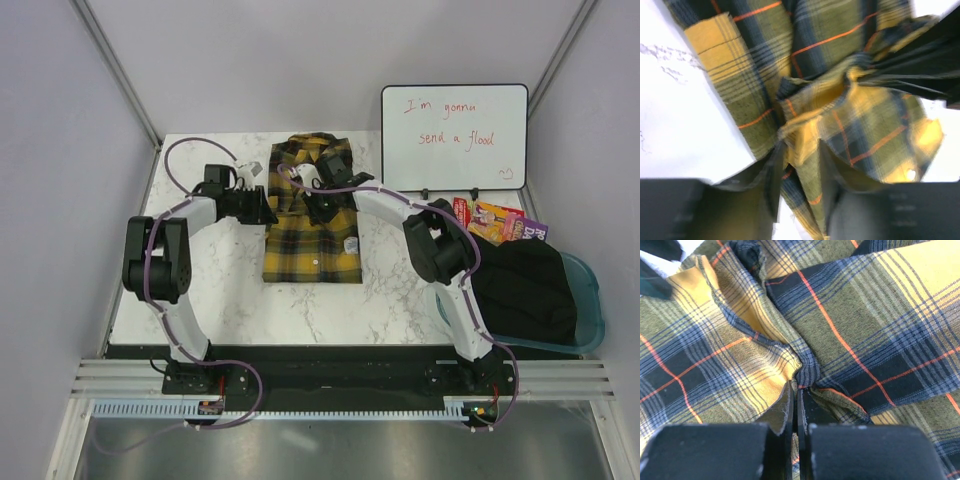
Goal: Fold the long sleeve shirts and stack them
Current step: Fold the shirt
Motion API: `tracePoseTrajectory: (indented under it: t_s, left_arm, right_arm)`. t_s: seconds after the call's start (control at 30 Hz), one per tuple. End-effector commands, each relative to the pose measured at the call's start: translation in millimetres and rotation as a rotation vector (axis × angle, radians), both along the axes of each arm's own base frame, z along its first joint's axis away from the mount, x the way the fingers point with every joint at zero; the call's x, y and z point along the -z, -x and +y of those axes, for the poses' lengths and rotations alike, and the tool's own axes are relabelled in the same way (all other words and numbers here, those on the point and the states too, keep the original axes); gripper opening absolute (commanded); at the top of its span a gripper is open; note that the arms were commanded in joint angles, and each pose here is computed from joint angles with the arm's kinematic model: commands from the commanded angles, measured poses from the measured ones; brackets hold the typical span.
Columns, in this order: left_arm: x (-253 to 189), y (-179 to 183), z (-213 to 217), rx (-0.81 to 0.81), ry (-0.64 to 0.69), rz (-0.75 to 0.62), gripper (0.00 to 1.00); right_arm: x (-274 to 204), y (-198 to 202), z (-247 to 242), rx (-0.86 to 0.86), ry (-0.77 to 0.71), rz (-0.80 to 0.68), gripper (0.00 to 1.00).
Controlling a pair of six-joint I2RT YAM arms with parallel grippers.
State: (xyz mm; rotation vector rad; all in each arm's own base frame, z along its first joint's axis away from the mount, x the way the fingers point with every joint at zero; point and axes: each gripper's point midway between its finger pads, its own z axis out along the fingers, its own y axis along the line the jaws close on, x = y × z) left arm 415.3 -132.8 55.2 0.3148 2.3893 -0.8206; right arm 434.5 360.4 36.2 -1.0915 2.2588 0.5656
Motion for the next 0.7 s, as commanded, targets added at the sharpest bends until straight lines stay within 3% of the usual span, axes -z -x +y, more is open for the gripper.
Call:
tracePoseTrajectory:
  t_s: [0.0,0.13,0.3,0.4,0.5,0.67]
  left_arm:
    - [-77.2,13.3,-5.7,0.068,0.177,-0.170,0.47]
    - [-109.3,67.0,-27.2,0.163,0.350,-0.158,0.58]
    - [-95.5,138.0,-54.4,0.231,0.506,0.064,0.58]
    - [-88.7,162.4,-69.5,0.254,0.575,0.126,0.57]
    - [-76.6,177.7,-83.3,0.268,0.593,0.190,0.57]
    - [-52.2,162.0,-93.2,0.229,0.572,0.199,0.54]
  right_arm:
    - [15.2,-11.2,-11.1,0.070,0.053,-0.010,0.00]
    - [27.0,-7.1,-14.8,0.080,0.070,0.013,0.00]
    - [36.1,-5.3,-16.0,0.081,0.076,0.022,0.00]
    - [39.5,-3.4,-16.1,0.082,0.075,0.032,0.00]
    - [39.6,-3.2,-15.5,0.081,0.071,0.033,0.00]
    - [41.0,-3.1,-15.4,0.078,0.072,0.033,0.00]
